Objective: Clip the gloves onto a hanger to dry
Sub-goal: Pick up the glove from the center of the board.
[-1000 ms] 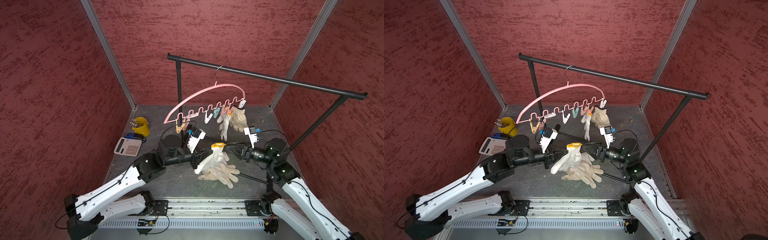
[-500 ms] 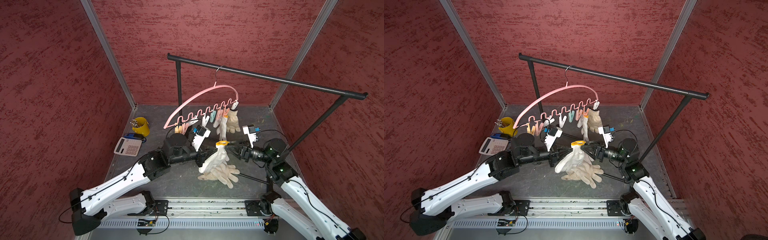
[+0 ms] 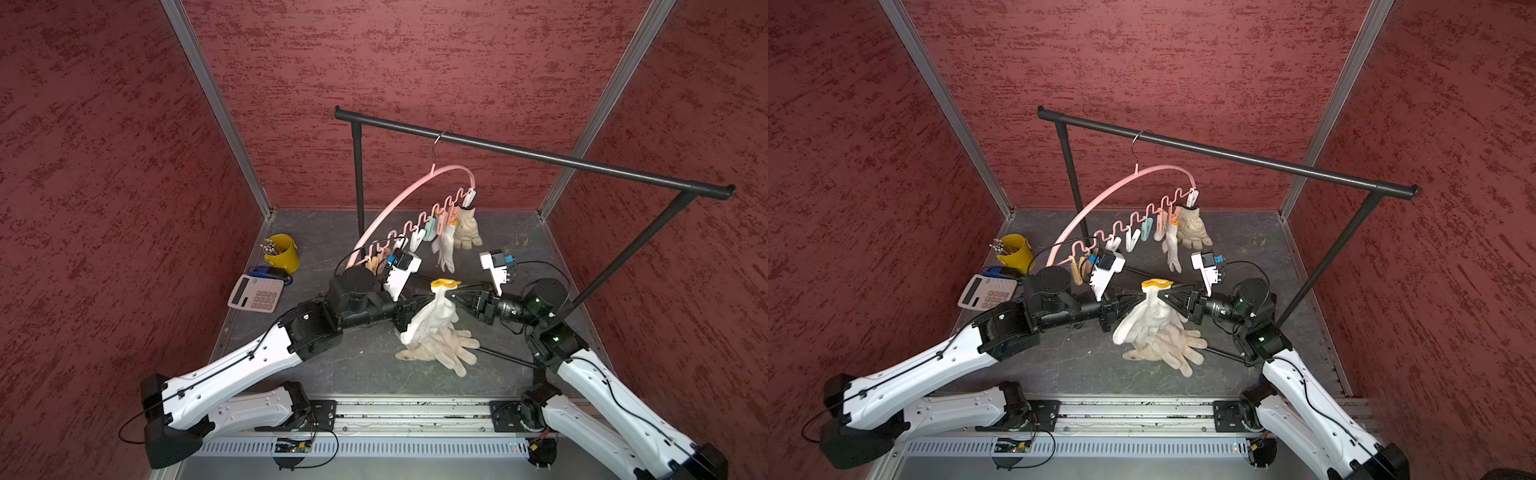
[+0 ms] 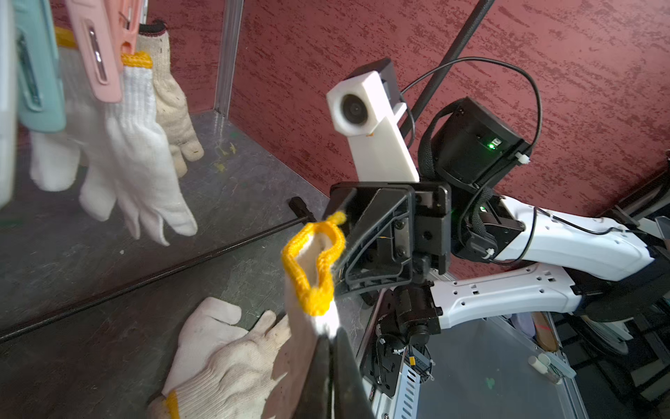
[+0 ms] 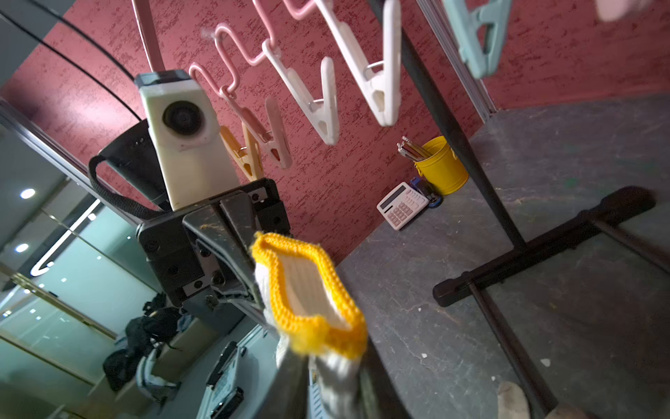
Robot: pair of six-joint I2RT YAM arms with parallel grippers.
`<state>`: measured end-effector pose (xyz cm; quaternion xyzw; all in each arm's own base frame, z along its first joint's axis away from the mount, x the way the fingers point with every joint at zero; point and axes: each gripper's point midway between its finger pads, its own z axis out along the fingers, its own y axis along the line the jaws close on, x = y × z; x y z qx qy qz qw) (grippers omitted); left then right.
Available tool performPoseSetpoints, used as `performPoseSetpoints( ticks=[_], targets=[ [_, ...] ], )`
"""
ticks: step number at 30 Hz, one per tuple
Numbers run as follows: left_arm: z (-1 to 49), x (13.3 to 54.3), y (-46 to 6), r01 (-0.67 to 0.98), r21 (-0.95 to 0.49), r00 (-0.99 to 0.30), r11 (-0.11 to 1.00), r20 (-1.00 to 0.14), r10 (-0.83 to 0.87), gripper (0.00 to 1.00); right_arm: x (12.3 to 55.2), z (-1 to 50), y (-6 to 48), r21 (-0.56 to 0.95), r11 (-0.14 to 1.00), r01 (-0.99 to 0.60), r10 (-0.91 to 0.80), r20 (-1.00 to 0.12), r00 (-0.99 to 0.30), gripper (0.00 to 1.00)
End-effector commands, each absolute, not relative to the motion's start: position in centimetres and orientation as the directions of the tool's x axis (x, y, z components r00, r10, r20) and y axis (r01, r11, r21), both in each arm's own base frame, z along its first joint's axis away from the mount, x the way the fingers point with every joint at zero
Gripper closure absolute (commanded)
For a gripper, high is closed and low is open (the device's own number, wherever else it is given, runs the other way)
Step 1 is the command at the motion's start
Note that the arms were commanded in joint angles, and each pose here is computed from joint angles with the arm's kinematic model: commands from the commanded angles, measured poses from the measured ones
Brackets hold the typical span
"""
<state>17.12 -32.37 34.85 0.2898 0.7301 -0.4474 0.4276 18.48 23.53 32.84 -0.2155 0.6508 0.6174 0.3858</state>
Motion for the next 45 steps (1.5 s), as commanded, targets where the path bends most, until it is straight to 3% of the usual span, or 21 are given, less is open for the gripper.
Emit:
performPoseSetpoints(
  ticks=[1, 4, 7, 10, 18, 24, 29, 31, 34, 36, 42, 43, 45],
  targets=[
    [35.7, 18.1, -32.0, 0.779, -0.400, -0.457, 0.482, -0.890, -0.001, 1.00, 18.1, 33.6, 23.5, 0.616, 0.130, -0.777, 0.211, -0.783, -0.586, 1.00],
    [35.5, 18.5, -31.7, 0.768, -0.398, -0.455, 0.502, -0.891, -0.010, 0.99, 18.1, 33.7, 23.5, 0.617, 0.129, -0.776, 0.213, -0.782, -0.586, 1.00],
    [35.6, 18.7, -31.3, 0.766, -0.390, -0.437, 0.511, -0.899, -0.032, 0.70, 17.8, 34.1, 23.6, 0.612, 0.116, -0.783, 0.206, -0.786, -0.583, 1.00],
    [36.2, 18.8, -31.0, 0.773, -0.387, -0.406, 0.504, -0.911, -0.075, 0.54, 17.6, 34.4, 23.7, 0.608, 0.100, -0.787, 0.193, -0.788, -0.584, 1.00],
    [36.5, 19.6, -31.1, 0.783, -0.417, -0.408, 0.462, -0.904, -0.124, 0.49, 17.2, 35.4, 24.0, 0.610, 0.059, -0.790, 0.185, -0.784, -0.592, 1.00],
    [35.9, 20.1, -31.4, 0.790, -0.429, -0.420, 0.437, -0.899, -0.123, 0.50, 16.5, 36.3, 24.0, 0.606, 0.029, -0.795, 0.177, -0.786, -0.593, 1.00],
    [36.1, 19.1, -32.2, 0.821, -0.448, -0.439, 0.353, -0.892, -0.110, 0.57, 16.4, 36.7, 23.9, 0.599, 0.032, -0.800, 0.186, -0.790, -0.584, 1.00],
    [36.2, 18.8, -32.4, 0.826, -0.457, -0.449, 0.329, -0.887, -0.105, 0.66, 16.4, 36.7, 24.0, 0.600, 0.033, -0.799, 0.187, -0.789, -0.585, 1.00],
    [36.1, 18.8, -32.5, 0.819, -0.470, -0.461, 0.331, -0.881, -0.110, 0.91, 16.5, 36.7, 24.0, 0.598, 0.037, -0.801, 0.187, -0.791, -0.582, 1.00],
    [36.3, 19.0, -32.2, 0.814, -0.471, -0.459, 0.340, -0.880, -0.123, 1.00, 16.6, 36.7, 24.0, 0.597, 0.040, -0.801, 0.187, -0.792, -0.581, 1.00],
    [36.2, 19.1, -31.7, 0.805, -0.467, -0.455, 0.365, -0.882, -0.125, 1.00, 17.8, 36.1, 23.8, 0.596, 0.117, -0.794, 0.202, -0.798, -0.568, 1.00],
    [36.0, 19.0, -31.6, 0.802, -0.468, -0.457, 0.370, -0.881, -0.123, 1.00, 18.4, 36.1, 23.7, 0.589, 0.156, -0.793, 0.215, -0.804, -0.555, 0.91],
    [35.4, 19.0, -31.2, 0.794, -0.470, -0.464, 0.385, -0.878, -0.116, 1.00, 19.7, 35.9, 23.2, 0.574, 0.246, -0.781, 0.239, -0.817, -0.525, 0.85]
  ],
)
